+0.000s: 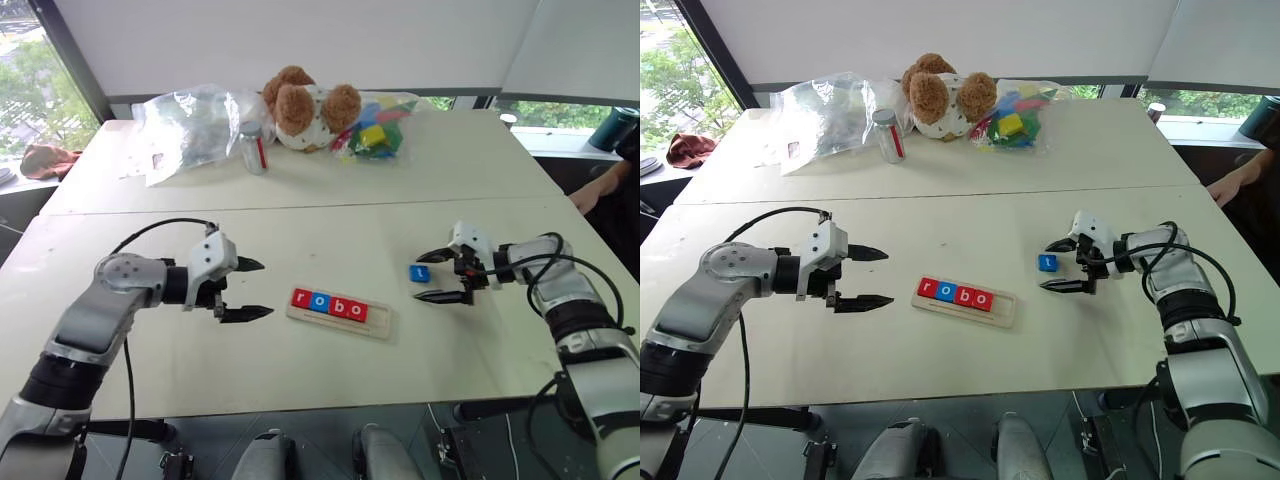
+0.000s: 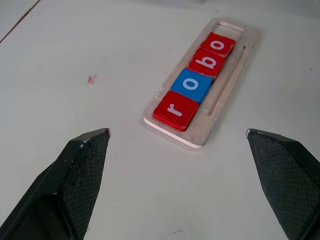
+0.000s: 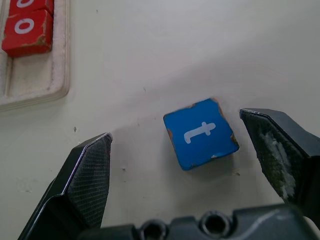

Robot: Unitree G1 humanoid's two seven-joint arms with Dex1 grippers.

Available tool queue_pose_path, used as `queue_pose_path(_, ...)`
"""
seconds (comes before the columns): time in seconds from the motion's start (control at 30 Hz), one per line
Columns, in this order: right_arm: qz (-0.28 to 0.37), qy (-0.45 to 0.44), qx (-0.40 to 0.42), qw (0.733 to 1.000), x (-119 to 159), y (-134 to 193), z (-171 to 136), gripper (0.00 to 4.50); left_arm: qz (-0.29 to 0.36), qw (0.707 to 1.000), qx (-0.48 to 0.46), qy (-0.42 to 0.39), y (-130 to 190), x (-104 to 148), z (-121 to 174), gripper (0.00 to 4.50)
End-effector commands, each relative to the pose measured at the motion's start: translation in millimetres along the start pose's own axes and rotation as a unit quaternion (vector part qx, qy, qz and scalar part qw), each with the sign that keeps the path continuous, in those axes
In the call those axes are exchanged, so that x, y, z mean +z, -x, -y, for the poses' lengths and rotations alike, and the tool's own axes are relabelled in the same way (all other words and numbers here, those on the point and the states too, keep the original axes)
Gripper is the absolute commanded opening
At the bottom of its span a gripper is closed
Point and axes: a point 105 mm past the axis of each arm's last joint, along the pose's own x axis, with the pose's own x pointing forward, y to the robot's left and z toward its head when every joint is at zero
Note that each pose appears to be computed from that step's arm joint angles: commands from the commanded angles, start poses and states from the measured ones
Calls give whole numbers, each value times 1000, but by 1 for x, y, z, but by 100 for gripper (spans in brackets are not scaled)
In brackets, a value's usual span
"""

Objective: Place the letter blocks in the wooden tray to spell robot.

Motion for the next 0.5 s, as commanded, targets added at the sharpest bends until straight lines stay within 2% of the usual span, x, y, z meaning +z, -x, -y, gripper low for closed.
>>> queue_pose_path(0.03, 4, 10, -9, 1000, 7, 1, 8, 394, 10, 1000, 12, -17, 6, 11, -1, 450)
queue_pose_path(0.07, 5, 4, -9, 1000, 7, 0, 9, 365, 10, 1000, 12, -17, 6, 11, -1, 450)
queue_pose_path(0.2, 11, 1, 6, 1000, 10, -2, 8, 147, 5, 1000, 16, -20, 7, 10, -4, 450)
queue_pose_path(0.23, 16, 3, 5, 1000, 12, -1, 8, 111, 5, 1000, 17, -20, 7, 10, -4, 450)
queue_pose_path(0.37, 42, 22, 11, 999, 33, 7, 6, 112, 3, 1000, 18, -19, 10, 9, -5, 450)
queue_pose_path(0.5, 50, 46, 35, 997, 62, 0, -36, 112, 3, 1000, 9, -15, 8, 8, -3, 450)
